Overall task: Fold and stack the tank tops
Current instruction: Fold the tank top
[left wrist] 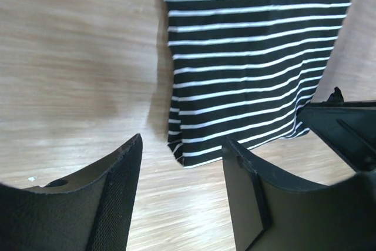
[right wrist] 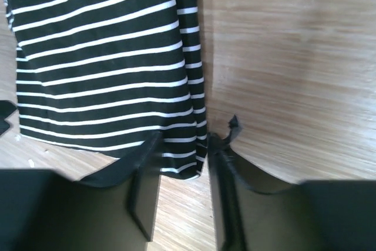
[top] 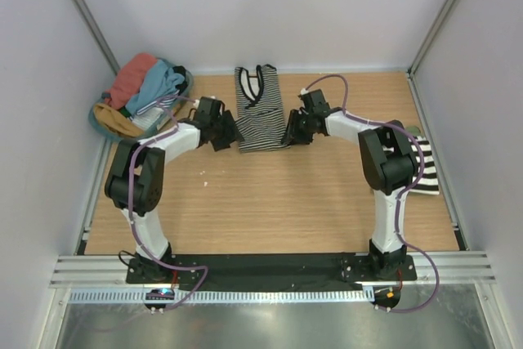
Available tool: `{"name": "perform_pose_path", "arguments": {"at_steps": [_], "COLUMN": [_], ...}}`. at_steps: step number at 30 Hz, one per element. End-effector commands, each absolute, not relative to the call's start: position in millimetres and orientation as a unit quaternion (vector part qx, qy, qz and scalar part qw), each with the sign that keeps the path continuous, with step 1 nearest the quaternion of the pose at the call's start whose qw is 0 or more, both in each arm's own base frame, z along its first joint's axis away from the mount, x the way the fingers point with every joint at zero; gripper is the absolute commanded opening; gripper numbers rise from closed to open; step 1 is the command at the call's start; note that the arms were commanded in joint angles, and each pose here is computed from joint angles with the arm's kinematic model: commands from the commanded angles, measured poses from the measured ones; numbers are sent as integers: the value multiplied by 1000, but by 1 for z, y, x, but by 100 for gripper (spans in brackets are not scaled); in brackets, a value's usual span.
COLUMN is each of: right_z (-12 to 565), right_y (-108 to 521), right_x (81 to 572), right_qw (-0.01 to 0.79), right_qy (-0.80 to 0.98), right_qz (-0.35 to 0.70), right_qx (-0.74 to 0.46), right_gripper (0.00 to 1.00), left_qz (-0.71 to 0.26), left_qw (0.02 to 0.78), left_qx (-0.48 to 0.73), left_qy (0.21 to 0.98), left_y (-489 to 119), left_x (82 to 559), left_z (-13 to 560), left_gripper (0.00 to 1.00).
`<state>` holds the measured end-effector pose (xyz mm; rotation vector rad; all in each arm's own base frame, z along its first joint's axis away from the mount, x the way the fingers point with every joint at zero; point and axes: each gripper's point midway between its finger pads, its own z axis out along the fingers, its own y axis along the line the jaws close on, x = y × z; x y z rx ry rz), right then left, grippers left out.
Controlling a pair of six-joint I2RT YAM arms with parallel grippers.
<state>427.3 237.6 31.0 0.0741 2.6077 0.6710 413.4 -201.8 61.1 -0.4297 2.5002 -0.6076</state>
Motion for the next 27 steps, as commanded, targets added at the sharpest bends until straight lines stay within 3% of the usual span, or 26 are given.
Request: {"name": "perform_pose_path", "arguments": {"at_steps": [1, 4, 9, 13, 16, 17, 20, 22, 27], "right_z": [57, 56, 59, 61, 62, 63, 63, 58, 47], "right_y": [250, 248, 250, 253, 254, 255, 253, 248, 233], "right_x": [424, 415, 409, 407, 405, 403, 395, 386, 345], "right_qw": [244, 239, 241, 242, 239, 235, 230, 221, 192], "right_qy": [926, 925, 921, 919, 917, 917, 917, 923, 936], "right_qz": [287, 293, 305, 312, 318, 323, 324, 316, 294], "right_qx": [18, 20, 14, 10, 10, 10, 10, 15, 22], "right_gripper": [40, 40, 49, 48, 25, 20, 10, 6, 1], "left_qz": [-253, -255, -275, -282, -290, -292, -300, -299, -281], "left_qw": [284, 285, 276, 285, 289, 287, 282, 275, 258], "left_qx": [-134, -123, -104, -98, -95, -94, -90, -90, -74], "left_qy": [915, 916, 915, 911, 907, 908, 907, 909, 921], "left_y": [-214, -218, -227, -229, -231, -232, -236, -235, -234], "left_x": [407, 397, 393, 396, 395, 394, 388, 380, 338], "left_z": [79, 69, 56, 60, 64, 64, 67, 64, 58], "left_gripper": [57, 54, 52, 49, 38, 26, 7, 2, 2]}}
